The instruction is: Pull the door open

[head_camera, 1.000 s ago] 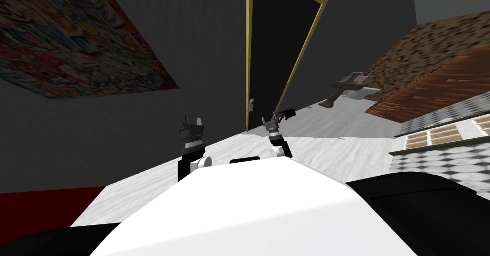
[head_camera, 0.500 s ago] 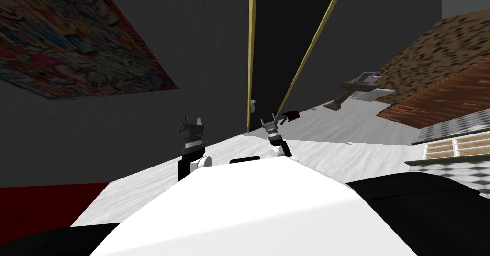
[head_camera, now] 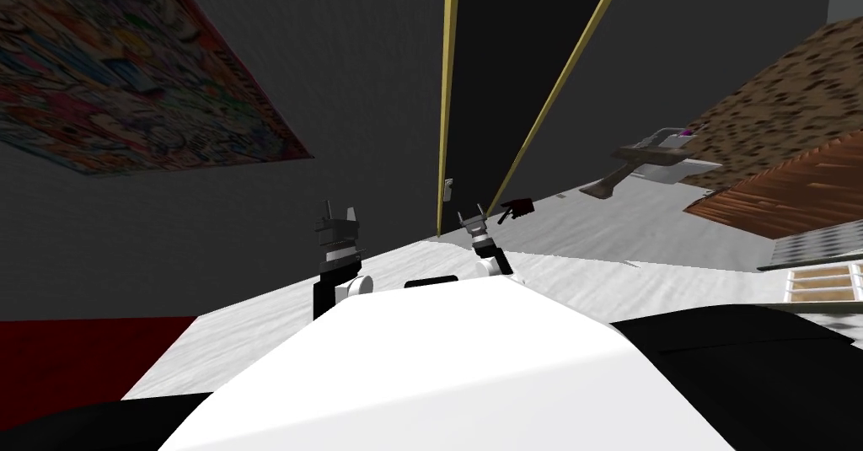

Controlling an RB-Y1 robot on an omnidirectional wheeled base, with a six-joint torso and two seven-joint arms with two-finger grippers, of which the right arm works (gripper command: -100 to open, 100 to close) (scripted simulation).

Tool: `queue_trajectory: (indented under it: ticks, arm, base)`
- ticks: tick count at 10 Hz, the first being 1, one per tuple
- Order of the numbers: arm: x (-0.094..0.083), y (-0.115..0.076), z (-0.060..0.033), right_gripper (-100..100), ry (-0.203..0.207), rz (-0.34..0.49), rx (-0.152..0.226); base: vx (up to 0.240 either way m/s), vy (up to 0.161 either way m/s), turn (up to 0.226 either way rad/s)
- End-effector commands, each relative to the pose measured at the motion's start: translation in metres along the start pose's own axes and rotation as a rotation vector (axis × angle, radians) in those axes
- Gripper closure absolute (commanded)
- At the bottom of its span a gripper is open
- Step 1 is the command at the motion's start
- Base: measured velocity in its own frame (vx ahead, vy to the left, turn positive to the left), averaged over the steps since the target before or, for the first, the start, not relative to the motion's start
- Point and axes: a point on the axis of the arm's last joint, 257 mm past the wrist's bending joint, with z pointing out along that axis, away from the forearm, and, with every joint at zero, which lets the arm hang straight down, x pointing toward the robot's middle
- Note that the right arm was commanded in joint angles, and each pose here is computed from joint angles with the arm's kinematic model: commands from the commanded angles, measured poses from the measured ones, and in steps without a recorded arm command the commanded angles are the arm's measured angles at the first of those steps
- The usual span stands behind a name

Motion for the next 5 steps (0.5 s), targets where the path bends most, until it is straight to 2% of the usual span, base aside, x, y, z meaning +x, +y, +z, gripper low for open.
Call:
queue_trajectory:
  ticks: [1,5]
  arm:
    - [-0.009,-0.005,-0.0009,-100,-0.017,0.051,0.014]
    - [-0.031,-0.014,-0.0045,-100,-0.062,0.161,0.043]
  base:
    - [0.072,-0.034,0.075]
    - [0.094,-0.034,0.072]
